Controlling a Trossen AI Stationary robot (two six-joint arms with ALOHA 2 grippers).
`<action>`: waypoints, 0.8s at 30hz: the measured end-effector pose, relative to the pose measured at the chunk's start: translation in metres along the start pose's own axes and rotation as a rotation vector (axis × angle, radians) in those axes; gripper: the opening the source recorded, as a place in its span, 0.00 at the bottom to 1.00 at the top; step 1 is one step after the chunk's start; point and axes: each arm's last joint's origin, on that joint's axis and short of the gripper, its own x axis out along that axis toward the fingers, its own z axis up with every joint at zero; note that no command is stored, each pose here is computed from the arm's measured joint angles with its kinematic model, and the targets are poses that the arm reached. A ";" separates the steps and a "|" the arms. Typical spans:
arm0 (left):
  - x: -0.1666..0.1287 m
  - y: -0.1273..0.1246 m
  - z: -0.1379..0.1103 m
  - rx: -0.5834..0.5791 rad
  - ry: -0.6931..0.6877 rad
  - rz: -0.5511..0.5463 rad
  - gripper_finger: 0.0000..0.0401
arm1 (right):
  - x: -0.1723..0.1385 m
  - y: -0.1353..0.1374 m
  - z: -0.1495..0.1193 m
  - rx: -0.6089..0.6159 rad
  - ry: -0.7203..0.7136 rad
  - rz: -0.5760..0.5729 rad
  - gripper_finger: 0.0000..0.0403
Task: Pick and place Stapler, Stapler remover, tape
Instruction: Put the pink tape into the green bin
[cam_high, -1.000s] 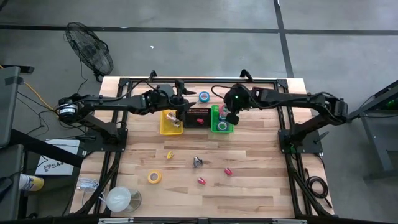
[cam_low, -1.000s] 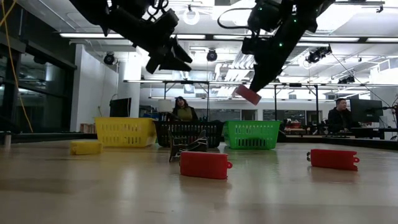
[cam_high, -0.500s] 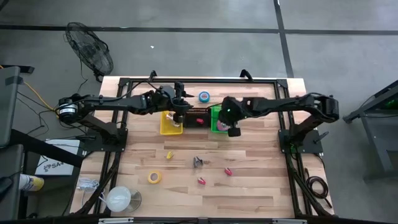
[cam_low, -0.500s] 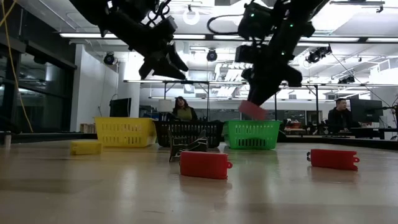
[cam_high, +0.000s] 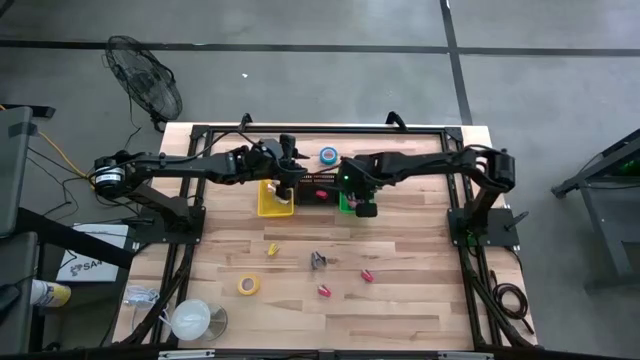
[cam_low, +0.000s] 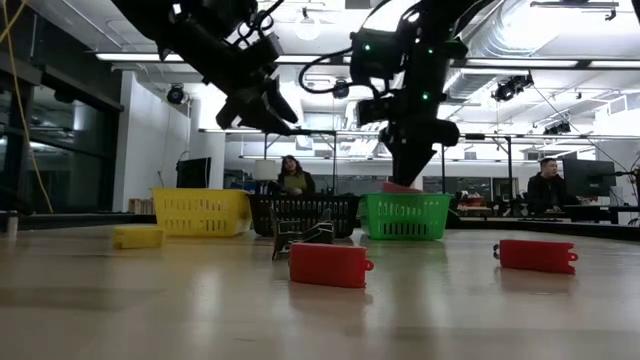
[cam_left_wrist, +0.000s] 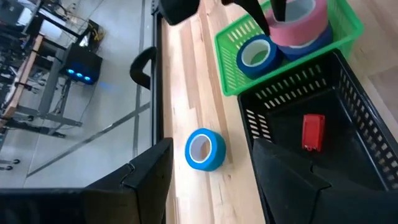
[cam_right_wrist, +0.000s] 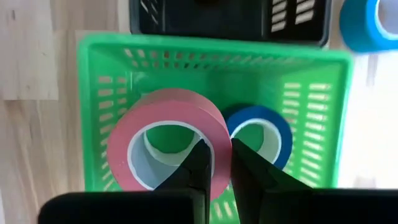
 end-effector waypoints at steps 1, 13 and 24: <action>0.000 0.000 0.000 0.001 0.004 -0.004 0.54 | 0.001 0.000 0.000 0.010 0.007 0.004 0.07; 0.000 -0.001 0.000 -0.002 0.000 -0.011 0.54 | 0.003 0.002 -0.001 0.077 0.013 0.045 0.07; 0.000 -0.001 -0.001 -0.016 0.002 -0.014 0.54 | 0.003 0.002 -0.003 0.138 0.029 0.046 0.07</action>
